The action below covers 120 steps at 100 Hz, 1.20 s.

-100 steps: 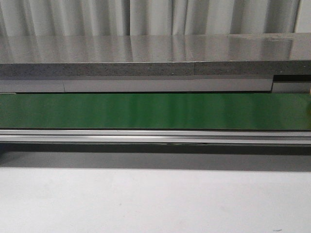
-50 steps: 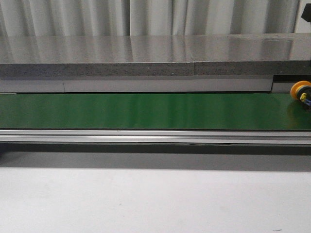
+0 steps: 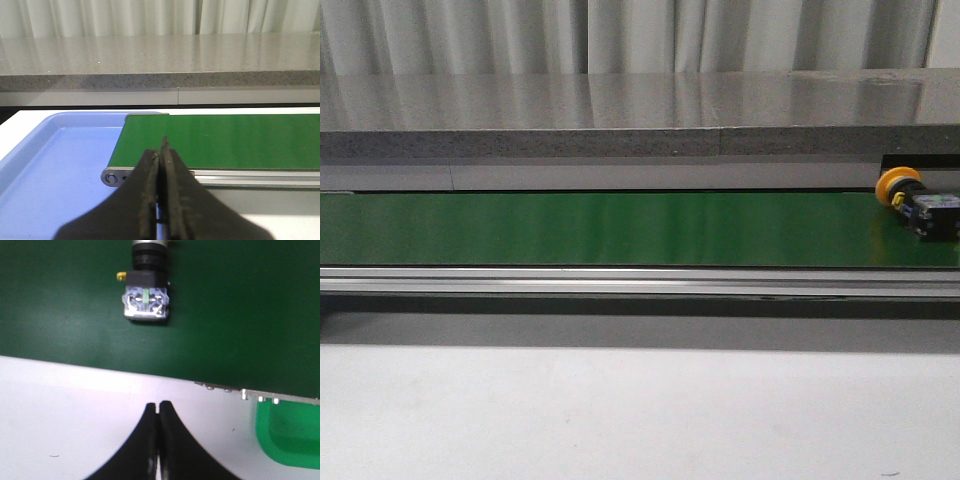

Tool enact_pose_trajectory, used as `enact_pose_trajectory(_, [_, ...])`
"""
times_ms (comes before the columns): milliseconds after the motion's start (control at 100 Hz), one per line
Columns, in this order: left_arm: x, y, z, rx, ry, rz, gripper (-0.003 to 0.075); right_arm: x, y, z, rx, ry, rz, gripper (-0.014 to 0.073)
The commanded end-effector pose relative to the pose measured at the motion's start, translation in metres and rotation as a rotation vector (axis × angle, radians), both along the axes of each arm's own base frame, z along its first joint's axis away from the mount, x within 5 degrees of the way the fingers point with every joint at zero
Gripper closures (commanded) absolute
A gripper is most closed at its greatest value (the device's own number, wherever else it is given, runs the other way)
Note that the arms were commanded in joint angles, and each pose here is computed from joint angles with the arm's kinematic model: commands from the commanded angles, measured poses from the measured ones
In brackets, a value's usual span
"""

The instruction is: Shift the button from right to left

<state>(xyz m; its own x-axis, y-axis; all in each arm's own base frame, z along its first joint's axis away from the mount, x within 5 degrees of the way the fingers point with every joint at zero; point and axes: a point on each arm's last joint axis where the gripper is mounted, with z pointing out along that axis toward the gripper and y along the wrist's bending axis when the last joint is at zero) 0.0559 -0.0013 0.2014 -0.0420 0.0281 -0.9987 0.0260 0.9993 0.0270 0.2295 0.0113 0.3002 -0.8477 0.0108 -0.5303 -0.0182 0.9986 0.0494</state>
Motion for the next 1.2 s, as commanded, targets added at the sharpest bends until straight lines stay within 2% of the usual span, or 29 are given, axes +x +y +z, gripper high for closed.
enact_pose_trajectory(0, [0.000, 0.000, -0.006, -0.010, -0.064, 0.001, 0.0740, -0.016, 0.001, 0.011, -0.005, -0.147, 0.011, 0.0660])
enact_pose_trajectory(450, [0.000, 0.000, -0.006, -0.010, -0.064, 0.001, 0.0740, -0.098, -0.003, -0.010, 0.005, -0.416, 0.006, 0.0660])
enact_pose_trajectory(620, [0.000, 0.000, -0.006, -0.010, -0.064, 0.001, 0.0740, -0.121, -0.003, -0.008, 0.028, -0.501, 0.001, 0.0660])
enact_pose_trajectory(950, [0.000, 0.000, -0.006, -0.010, -0.064, 0.001, 0.0740, -0.149, -0.005, 0.006, 0.023, -0.661, 0.009, 0.0660])
enact_pose_trajectory(1190, [0.000, 0.000, -0.006, -0.010, -0.064, 0.001, 0.0740, -0.153, -0.006, -0.005, 0.011, -0.698, 0.009, 0.0660])
